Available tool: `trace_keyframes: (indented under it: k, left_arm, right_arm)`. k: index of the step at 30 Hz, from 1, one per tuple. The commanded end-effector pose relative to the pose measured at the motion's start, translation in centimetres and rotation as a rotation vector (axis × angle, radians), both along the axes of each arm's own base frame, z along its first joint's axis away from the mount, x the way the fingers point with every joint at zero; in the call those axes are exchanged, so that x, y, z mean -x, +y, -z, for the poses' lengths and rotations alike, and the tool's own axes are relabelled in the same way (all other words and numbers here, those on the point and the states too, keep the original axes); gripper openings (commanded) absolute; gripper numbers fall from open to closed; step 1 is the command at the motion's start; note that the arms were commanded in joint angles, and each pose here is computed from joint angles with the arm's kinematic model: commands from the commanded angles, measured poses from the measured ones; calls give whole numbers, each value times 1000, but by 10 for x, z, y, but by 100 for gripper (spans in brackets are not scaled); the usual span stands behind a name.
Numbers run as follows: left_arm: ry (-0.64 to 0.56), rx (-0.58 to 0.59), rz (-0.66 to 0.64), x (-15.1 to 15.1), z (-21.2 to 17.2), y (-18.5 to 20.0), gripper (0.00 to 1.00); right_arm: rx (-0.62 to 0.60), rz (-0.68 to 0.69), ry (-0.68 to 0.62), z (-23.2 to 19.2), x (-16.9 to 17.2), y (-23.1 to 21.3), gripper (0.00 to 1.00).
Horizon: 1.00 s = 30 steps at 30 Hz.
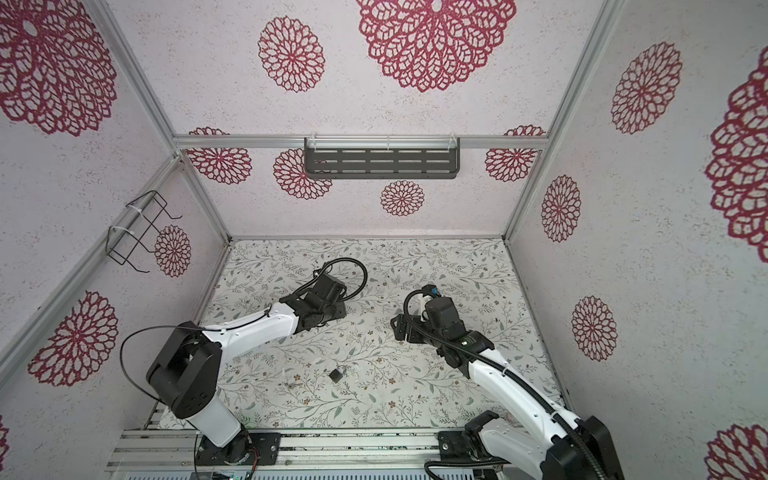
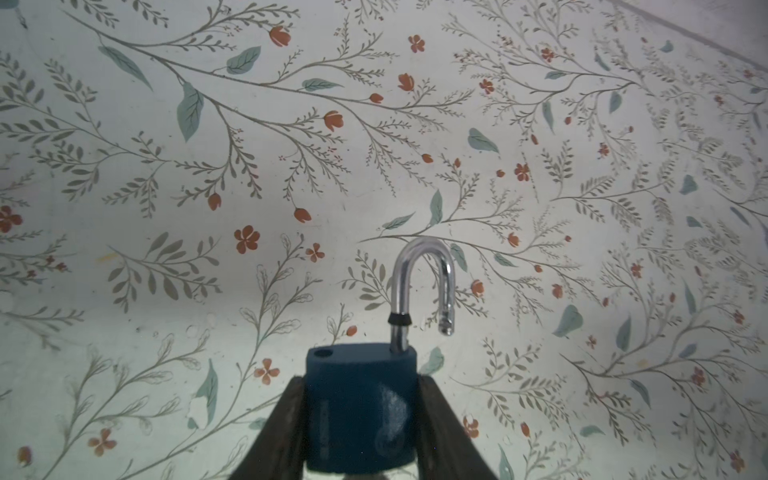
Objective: Unlock with the key
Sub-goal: 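Set the blue padlock down farther from the robot and open the left gripper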
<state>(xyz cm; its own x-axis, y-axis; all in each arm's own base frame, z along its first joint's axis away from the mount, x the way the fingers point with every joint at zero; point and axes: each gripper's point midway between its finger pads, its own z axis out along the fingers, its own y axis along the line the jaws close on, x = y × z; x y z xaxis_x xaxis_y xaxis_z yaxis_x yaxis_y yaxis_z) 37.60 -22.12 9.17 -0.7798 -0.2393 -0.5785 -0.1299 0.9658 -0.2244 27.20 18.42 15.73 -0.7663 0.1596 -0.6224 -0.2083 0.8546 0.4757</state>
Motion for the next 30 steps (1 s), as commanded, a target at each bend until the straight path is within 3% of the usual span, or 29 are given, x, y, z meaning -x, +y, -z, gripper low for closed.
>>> trace_keyframes:
  k: [1, 16, 23, 30]
  left_arm:
    - [-8, 1, -19, -13, -2, -2, 0]
    - [117, -48, -5, -28, 41, -13, 0]
    - [241, -84, -3, -25, 79, -19, 0]
    - [302, -108, -28, -20, 89, -16, 0]
  right_arm:
    - [-94, 24, -78, -25, -10, 5, 99]
    - [-100, 49, -63, -18, -10, 0, 99]
    - [-94, 38, -81, -21, -4, -4, 99]
    - [-86, -2, -78, -19, 1, -2, 99]
